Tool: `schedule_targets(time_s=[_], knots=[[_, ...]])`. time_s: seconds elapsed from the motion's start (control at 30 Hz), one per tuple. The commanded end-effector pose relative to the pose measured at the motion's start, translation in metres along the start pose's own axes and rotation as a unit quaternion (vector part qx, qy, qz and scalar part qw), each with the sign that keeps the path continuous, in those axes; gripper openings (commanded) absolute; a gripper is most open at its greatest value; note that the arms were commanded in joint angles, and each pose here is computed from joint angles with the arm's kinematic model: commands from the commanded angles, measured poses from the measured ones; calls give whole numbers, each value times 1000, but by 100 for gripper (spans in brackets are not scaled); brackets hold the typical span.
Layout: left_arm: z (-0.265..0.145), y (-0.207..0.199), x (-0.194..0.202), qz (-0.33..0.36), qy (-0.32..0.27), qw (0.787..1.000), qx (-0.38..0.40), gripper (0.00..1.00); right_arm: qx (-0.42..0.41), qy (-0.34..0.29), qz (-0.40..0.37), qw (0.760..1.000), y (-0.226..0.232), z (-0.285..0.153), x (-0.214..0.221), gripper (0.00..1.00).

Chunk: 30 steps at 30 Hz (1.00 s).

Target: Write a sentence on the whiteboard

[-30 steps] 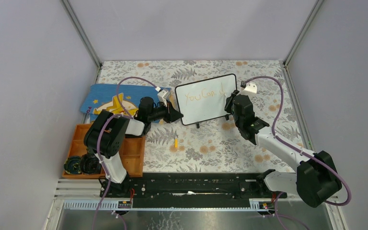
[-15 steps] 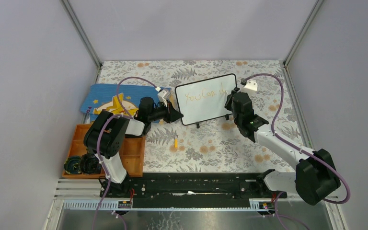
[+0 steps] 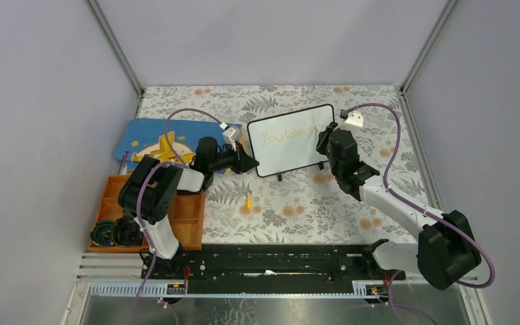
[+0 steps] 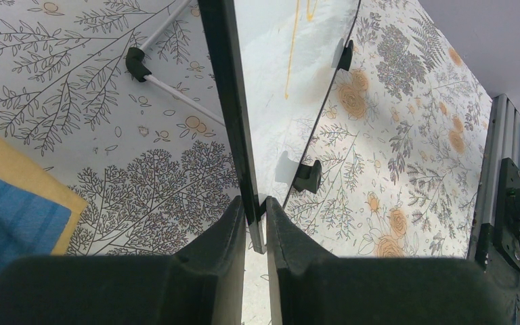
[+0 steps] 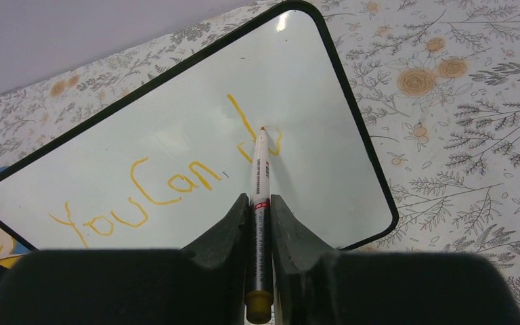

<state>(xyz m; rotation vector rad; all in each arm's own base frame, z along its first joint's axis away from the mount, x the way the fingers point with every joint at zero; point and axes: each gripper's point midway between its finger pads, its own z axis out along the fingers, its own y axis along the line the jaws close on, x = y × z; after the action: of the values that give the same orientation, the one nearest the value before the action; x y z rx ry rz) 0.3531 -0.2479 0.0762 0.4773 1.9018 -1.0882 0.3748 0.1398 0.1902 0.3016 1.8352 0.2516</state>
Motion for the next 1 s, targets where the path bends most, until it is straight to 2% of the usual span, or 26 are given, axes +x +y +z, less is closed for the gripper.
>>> schedule_targets(time_s=[0.0, 0.63, 0.97], knots=[[1, 5, 0, 16, 2, 1000, -16, 20, -29, -26, 14, 999, 14, 1, -20, 0], [1, 5, 0, 16, 3, 1000, -16, 20, -16, 11, 5, 1000, 5, -4, -1, 0], [1, 5, -1, 18, 1, 1000, -19, 20, -35, -29, 33, 998, 10, -34, -39, 0]])
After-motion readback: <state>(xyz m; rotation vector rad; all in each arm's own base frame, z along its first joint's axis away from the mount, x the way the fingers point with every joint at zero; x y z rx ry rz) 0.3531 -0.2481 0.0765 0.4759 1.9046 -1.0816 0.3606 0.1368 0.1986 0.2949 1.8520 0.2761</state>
